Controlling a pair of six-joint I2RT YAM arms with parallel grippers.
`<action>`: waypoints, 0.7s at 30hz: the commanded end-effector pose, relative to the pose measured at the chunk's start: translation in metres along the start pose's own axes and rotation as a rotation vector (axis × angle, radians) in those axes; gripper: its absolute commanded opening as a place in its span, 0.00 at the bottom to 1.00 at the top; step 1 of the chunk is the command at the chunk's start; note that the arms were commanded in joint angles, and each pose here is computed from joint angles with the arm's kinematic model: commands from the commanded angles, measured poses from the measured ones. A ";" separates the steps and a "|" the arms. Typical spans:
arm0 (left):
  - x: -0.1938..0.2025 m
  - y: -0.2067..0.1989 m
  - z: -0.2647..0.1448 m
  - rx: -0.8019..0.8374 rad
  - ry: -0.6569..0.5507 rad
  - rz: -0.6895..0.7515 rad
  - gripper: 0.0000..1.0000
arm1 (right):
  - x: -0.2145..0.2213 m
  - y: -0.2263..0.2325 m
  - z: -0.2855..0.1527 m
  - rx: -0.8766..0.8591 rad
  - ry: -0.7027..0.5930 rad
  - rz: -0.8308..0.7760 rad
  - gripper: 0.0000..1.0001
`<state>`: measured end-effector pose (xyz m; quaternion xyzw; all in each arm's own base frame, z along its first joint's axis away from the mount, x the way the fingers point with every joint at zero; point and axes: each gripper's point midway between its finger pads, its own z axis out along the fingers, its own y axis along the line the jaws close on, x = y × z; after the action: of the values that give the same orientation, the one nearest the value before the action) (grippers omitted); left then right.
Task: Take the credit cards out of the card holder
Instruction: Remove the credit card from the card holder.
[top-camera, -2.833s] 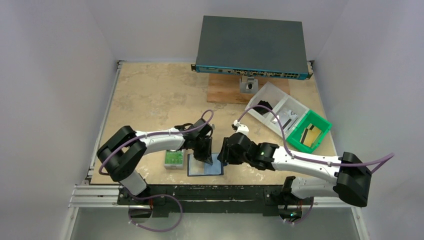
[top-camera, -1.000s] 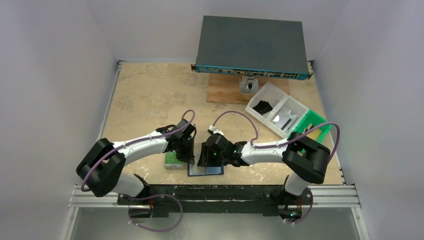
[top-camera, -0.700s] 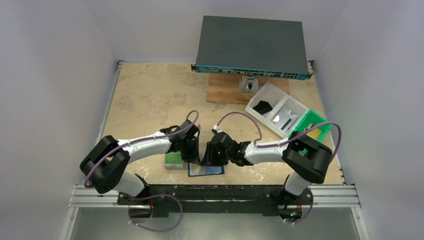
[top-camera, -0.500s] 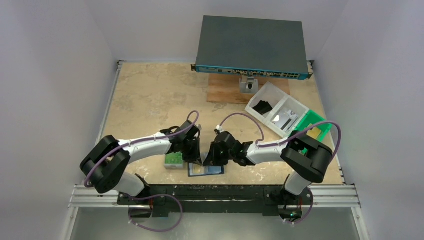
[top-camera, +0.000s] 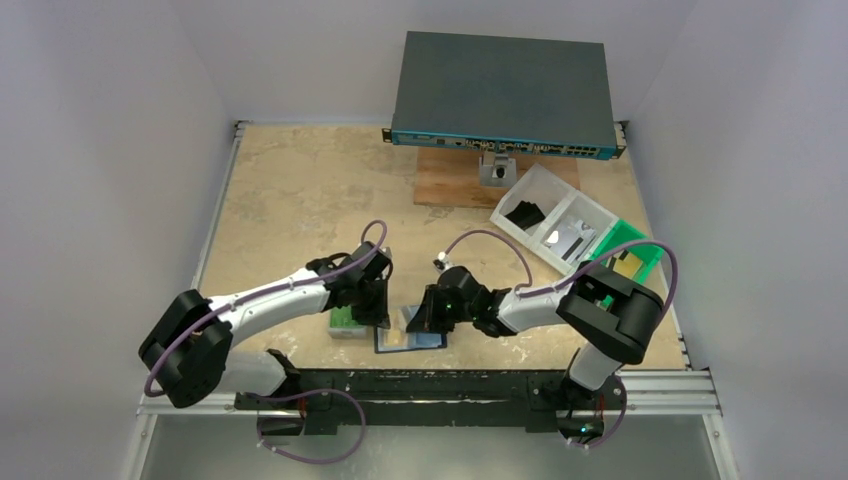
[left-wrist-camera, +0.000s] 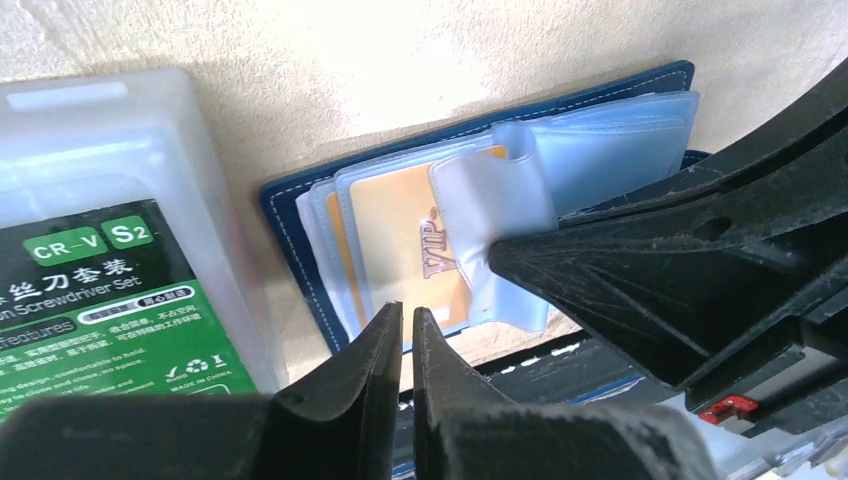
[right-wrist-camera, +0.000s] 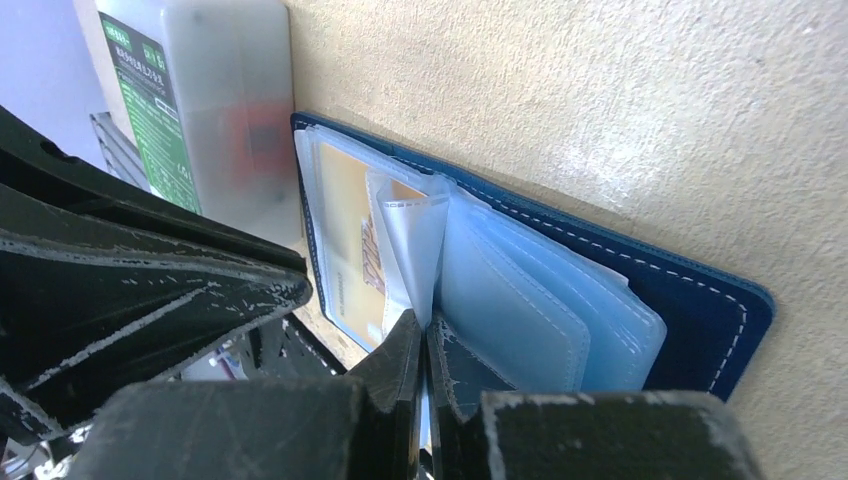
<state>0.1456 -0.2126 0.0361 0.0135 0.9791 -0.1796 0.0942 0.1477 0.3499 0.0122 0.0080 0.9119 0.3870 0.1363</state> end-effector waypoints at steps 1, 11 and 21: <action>-0.007 0.000 -0.004 -0.022 -0.019 0.039 0.07 | 0.012 -0.039 -0.002 0.084 0.032 0.011 0.00; -0.003 -0.009 0.019 0.001 0.037 0.049 0.00 | 0.013 -0.017 -0.005 -0.109 0.063 0.040 0.00; -0.011 0.001 0.001 -0.107 -0.033 0.048 0.00 | 0.014 -0.009 -0.004 -0.167 0.083 0.054 0.00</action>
<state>0.1424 -0.2117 0.0205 0.0371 0.9881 -0.1333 0.0678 0.1433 0.3440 0.0134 0.0111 0.8763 0.4699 0.1058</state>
